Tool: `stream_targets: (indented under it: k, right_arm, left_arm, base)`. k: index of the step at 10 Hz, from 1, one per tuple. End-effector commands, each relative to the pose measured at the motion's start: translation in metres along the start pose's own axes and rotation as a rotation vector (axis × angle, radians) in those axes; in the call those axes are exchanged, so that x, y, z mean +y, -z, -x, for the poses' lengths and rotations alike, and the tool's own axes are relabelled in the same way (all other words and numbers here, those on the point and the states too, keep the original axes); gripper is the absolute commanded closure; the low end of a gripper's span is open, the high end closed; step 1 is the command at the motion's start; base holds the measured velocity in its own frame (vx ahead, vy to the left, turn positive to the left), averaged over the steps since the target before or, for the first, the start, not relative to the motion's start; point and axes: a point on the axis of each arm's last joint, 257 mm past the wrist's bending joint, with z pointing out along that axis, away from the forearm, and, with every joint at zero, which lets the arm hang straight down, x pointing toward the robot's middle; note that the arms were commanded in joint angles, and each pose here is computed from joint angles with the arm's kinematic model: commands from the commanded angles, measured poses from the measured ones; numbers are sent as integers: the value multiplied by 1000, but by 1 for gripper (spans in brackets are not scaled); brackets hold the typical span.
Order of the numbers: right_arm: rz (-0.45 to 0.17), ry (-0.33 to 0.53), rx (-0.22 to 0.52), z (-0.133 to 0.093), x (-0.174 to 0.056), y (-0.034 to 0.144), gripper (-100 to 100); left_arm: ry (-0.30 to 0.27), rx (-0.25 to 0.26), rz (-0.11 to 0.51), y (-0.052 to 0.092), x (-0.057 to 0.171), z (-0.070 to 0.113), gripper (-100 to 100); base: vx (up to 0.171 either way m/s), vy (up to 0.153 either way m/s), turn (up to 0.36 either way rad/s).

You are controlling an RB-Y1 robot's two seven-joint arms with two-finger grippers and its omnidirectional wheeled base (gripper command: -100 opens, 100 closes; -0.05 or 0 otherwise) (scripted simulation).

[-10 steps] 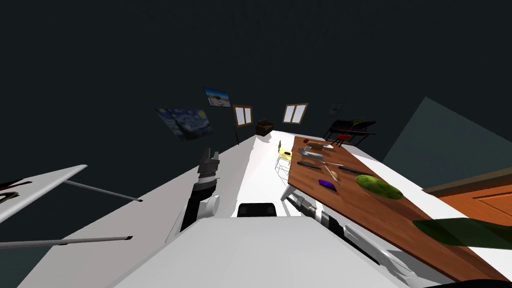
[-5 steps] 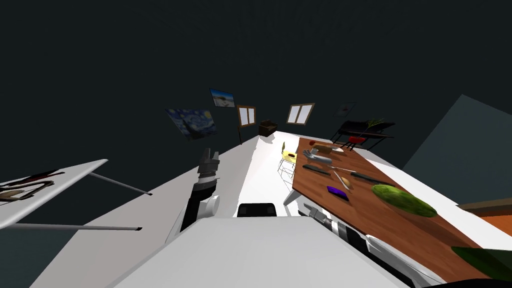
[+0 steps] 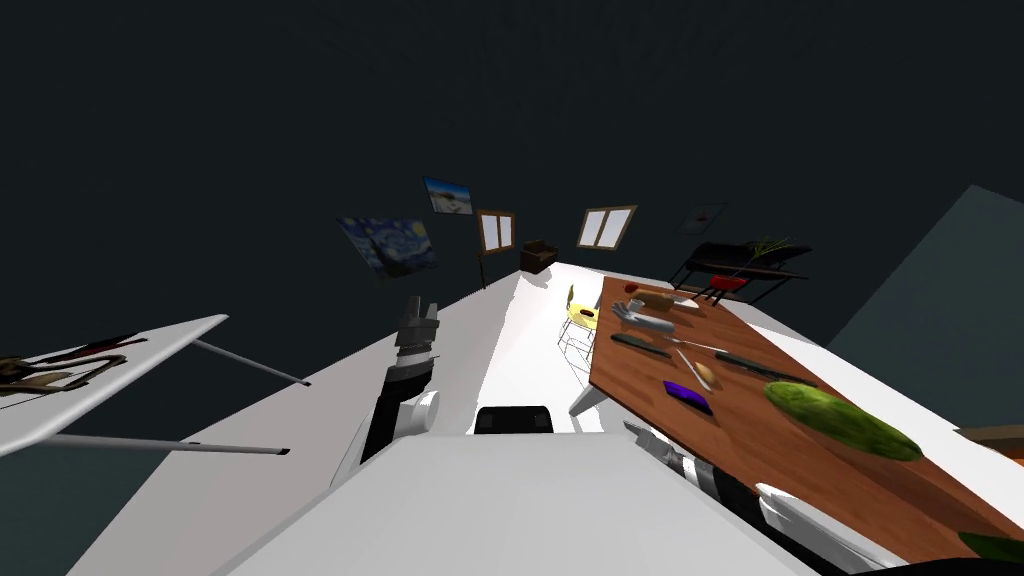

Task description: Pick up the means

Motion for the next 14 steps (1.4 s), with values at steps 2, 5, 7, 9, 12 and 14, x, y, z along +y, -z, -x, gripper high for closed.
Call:
stream_targets:
  k: [2, 5, 7, 9, 12, 14]
  right_arm:
    - [-61, 56, 129, -41, -32, 28, -100]
    - [-102, 90, 216, -67, -54, 52, -100]
    - [-101, 137, 264, -76, -59, 61, -100]
    - [-136, 125, 294, -89, -72, 74, -100]
    - [-193, 190, 441, -125, -103, 121, -100]
    - [-199, 188, 446, -127, -105, 124, -100]
  left_arm:
    - [0, 0, 0, 0, 0, 0, 0]
    - [0, 0, 0, 0, 0, 0, 0]
    - [0, 0, 0, 0, 0, 0, 0]
    - [0, 0, 0, 0, 0, 0, 0]
    - [0, 0, 0, 0, 0, 0, 0]
    - [0, 0, 0, 0, 0, 0, 0]
  base:
    - [75, -14, 70]
    - [80, -26, 53]
    - [101, -53, 59]
    - [14, -3, -10]
    - [82, -44, 57]
    - [63, -52, 18]
